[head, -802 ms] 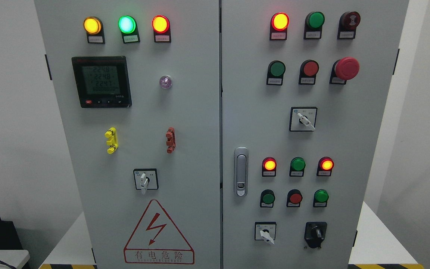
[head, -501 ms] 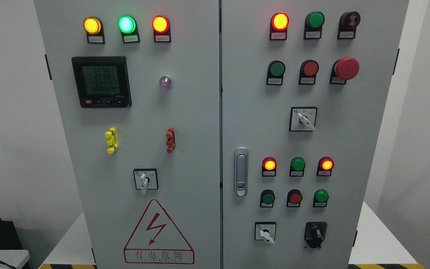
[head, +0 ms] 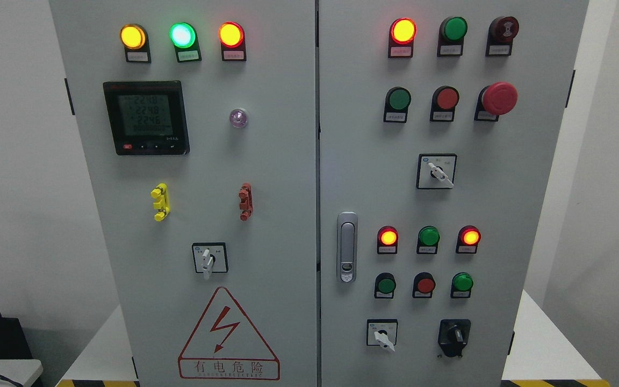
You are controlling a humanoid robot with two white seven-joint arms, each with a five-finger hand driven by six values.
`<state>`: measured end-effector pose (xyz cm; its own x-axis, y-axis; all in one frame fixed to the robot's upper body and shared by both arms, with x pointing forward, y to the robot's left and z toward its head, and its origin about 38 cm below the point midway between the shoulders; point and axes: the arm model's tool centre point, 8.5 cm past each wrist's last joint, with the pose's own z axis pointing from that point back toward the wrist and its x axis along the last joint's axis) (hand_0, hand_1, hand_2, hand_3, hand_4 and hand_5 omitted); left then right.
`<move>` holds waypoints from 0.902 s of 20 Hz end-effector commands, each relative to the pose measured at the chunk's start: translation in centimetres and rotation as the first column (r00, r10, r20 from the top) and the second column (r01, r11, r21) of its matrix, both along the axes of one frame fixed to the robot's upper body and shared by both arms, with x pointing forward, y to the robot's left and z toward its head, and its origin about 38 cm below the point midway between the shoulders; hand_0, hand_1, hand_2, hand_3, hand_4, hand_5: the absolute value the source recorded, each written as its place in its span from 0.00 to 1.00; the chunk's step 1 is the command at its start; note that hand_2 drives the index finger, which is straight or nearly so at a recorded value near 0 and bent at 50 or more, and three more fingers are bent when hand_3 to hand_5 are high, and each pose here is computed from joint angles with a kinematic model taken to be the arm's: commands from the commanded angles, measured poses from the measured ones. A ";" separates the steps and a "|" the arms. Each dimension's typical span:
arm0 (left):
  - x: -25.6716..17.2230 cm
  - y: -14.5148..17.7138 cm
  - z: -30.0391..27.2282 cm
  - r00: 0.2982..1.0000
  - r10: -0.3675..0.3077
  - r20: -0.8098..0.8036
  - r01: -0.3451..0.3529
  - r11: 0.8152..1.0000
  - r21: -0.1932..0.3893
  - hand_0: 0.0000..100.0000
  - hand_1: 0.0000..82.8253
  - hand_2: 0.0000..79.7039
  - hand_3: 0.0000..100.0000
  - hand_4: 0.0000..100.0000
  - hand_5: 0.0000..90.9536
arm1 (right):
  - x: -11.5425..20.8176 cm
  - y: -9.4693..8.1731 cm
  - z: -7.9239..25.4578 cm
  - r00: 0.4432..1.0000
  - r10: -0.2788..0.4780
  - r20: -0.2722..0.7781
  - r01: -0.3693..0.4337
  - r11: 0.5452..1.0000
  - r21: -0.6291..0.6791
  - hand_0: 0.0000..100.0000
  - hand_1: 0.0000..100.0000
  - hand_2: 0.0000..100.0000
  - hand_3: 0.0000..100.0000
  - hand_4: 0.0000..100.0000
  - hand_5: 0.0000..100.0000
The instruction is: Turn on light switch 1
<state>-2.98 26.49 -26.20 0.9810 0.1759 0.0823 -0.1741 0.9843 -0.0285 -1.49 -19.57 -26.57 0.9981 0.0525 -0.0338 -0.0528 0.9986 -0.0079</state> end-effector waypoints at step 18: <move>6.1 15.9 7.8 0.779 0.073 0.623 -0.362 0.863 0.352 0.48 0.00 0.00 0.16 0.24 0.03 | 0.0 0.0 0.0 1.000 -0.018 -0.001 0.018 1.000 0.001 0.12 0.39 0.00 0.00 0.00 0.00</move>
